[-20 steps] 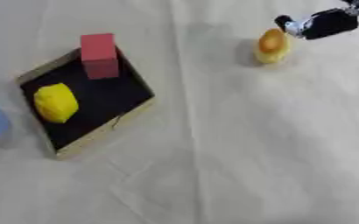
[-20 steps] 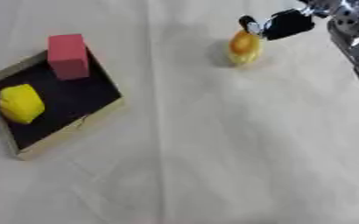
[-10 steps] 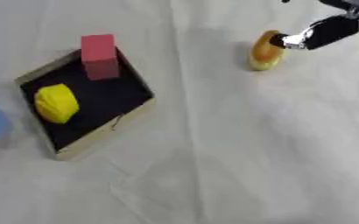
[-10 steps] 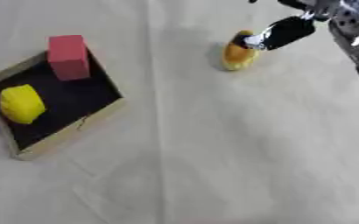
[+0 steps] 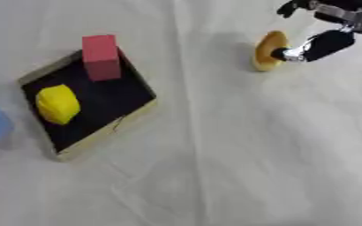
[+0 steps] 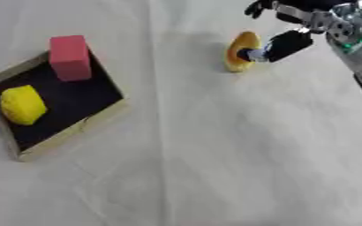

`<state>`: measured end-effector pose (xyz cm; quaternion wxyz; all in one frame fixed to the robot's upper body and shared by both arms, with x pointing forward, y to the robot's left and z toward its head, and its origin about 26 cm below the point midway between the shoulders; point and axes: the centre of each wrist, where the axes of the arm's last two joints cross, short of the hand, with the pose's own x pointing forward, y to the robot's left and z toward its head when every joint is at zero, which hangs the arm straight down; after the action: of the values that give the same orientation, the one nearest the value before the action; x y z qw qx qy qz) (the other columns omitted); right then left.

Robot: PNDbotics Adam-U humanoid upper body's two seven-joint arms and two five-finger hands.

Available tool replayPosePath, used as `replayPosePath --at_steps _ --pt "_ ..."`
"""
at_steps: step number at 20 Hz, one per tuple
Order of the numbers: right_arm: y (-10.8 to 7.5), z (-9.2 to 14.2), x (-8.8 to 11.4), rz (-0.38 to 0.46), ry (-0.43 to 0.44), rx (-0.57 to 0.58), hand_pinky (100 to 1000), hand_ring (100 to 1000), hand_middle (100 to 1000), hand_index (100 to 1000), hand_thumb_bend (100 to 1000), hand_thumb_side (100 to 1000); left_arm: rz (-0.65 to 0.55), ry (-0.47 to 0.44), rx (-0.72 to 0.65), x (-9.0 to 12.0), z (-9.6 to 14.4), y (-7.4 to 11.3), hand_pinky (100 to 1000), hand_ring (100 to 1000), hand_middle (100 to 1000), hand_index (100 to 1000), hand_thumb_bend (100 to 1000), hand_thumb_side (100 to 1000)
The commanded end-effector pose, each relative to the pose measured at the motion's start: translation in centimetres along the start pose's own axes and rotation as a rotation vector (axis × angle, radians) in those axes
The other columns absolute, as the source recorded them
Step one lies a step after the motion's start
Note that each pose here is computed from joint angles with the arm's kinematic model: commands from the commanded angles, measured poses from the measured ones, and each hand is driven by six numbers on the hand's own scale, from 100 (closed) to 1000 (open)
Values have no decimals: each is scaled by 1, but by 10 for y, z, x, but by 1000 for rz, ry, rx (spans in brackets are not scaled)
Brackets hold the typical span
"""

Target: Pick up objects on the table and place them in the box.

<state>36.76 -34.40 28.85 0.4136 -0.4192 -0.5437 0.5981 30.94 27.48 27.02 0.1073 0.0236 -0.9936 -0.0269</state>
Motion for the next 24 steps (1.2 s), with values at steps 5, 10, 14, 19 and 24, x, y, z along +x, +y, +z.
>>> replayPosePath --at_steps 5,10,14,19,24 --pt "1 0 -10 55 46 14 905 954 819 910 447 719 -3 -30 -17 5 -9 1 705 677 625 766 100 388" --pt "6 -3 -18 59 90 24 904 954 827 911 445 749 -1 -32 -17 5 -9 1 704 677 625 766 100 392" --pt "11 -5 -24 69 116 36 904 957 842 915 444 751 0 -32 -16 5 -9 0 704 677 625 766 100 397" --pt "16 -6 -27 97 121 63 904 960 856 920 445 750 2 -32 -16 5 -9 -1 703 677 625 766 100 400" --pt "23 -8 -30 125 130 100 904 961 871 932 443 753 5 -33 -16 5 -10 -1 703 677 625 767 100 404"
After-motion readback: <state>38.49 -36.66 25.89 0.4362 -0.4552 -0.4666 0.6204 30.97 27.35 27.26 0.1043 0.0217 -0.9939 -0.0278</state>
